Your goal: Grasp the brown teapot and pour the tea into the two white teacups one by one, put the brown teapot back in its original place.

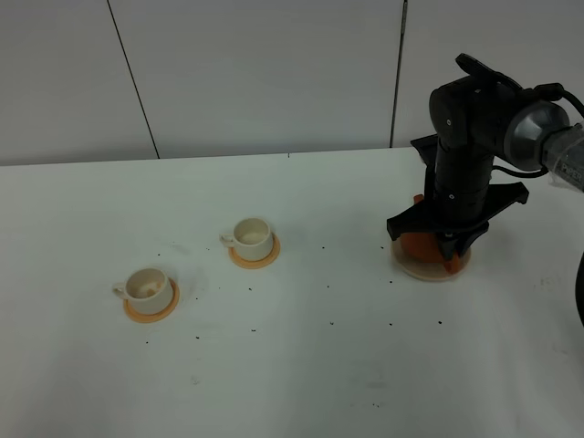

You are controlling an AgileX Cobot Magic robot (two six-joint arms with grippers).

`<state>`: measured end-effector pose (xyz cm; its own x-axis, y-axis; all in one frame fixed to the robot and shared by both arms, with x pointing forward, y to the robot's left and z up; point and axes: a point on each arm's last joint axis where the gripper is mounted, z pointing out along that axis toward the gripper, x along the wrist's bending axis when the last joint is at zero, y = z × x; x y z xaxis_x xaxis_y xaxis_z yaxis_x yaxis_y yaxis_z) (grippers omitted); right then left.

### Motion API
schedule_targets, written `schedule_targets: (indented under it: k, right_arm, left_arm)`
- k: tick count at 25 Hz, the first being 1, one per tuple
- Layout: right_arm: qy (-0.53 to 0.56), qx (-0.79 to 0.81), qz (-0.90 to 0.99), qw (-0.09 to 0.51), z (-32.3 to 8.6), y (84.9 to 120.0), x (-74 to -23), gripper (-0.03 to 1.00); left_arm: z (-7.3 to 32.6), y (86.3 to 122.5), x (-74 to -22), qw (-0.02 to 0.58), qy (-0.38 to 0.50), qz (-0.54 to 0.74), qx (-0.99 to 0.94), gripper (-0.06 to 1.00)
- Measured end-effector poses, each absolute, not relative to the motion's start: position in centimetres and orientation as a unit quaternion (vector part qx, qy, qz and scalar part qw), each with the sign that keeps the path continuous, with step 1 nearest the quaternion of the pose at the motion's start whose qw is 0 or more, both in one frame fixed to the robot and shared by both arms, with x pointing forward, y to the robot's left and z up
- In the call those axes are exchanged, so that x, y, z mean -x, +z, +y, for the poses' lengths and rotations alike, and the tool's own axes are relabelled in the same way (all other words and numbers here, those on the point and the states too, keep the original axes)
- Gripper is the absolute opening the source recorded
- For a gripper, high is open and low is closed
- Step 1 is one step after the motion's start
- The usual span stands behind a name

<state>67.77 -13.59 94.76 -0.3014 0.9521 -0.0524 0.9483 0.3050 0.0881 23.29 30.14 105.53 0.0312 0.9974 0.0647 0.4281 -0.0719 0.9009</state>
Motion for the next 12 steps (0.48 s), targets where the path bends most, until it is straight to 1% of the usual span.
schedule_targets:
  k: [12]
  right_arm:
    - [0.024,-0.588,0.807,0.051,-13.55,95.01,-67.9,0.09]
  left_arm:
    - [30.14,105.53,-23.29,0.364,0.391,0.576,-0.619,0.53]
